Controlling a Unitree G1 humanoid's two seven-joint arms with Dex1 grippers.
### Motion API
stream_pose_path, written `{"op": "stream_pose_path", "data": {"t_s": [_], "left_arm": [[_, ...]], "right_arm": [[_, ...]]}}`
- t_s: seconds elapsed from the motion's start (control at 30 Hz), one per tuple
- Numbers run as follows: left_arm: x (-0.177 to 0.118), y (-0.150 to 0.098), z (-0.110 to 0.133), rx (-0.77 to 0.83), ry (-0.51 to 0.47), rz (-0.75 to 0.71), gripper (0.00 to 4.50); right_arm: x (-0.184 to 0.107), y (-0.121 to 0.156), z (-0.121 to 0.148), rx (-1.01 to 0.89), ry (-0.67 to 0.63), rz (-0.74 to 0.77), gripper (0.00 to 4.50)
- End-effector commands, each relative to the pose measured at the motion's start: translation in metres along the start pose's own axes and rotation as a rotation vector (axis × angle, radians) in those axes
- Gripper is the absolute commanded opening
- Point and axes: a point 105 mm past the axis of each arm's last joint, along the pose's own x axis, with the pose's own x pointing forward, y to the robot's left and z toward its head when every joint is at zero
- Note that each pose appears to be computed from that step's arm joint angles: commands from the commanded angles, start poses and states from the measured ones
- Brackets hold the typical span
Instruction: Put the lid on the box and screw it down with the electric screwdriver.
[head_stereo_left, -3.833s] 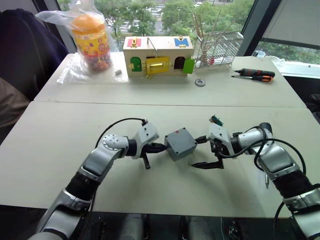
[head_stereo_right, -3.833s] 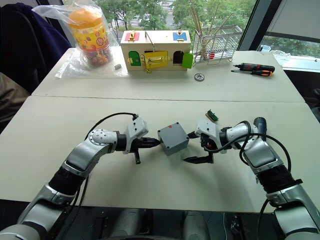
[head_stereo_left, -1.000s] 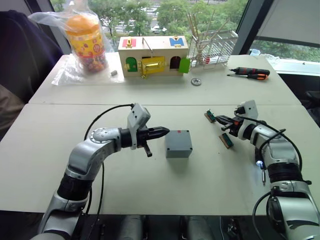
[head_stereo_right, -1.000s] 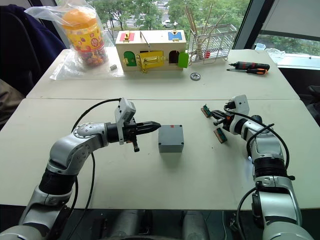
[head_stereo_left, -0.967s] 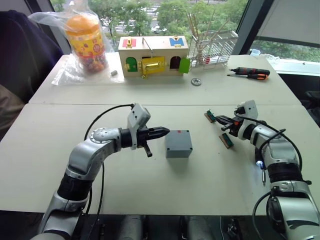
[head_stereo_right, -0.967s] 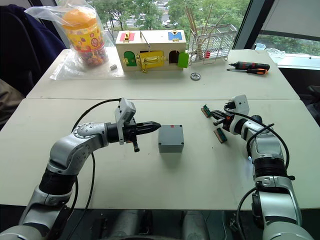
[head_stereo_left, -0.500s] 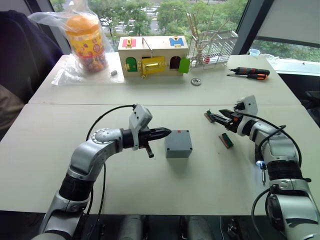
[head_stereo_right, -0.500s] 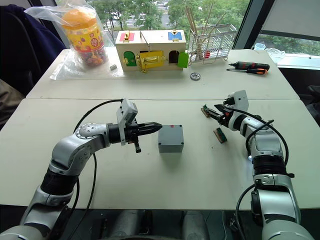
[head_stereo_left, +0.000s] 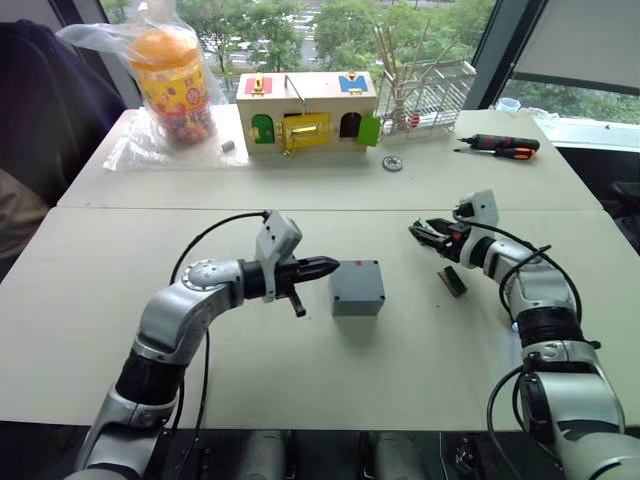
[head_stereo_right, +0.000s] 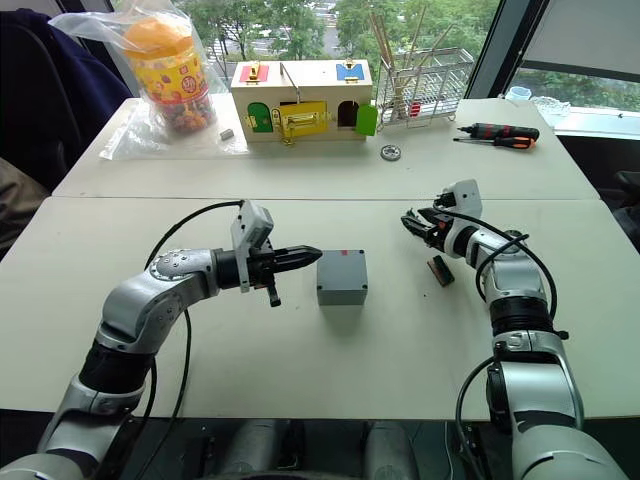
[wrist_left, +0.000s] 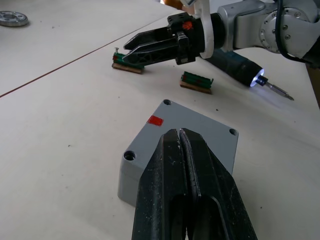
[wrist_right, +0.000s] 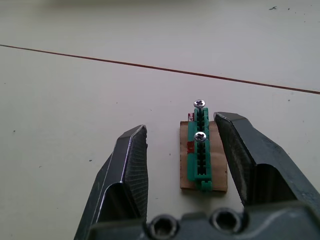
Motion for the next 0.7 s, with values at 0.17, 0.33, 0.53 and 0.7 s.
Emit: {"op": "stream_pose_path", "data": {"t_s": [0.17, 0.33, 0.53, 0.7], "left_arm": [[-0.001, -0.005, 0.009, 0.043, -0.028, -0.005, 0.00], [-0.001, -0.005, 0.008, 0.044, -0.026, -0.008, 0.00], [0.000, -0.005, 0.007, 0.045, -0.024, -0.013, 0.00], [0.002, -0.005, 0.006, 0.049, -0.019, -0.018, 0.00]], "right_arm": [[0.001, -0.002, 0.016, -0.042, -0.044, -0.008, 0.06], [-0.002, -0.003, 0.017, -0.046, -0.046, -0.011, 0.06], [-0.007, -0.002, 0.017, -0.050, -0.034, 0.007, 0.06], [-0.011, -0.001, 0.014, -0.026, -0.012, 0.024, 0.06]]}}
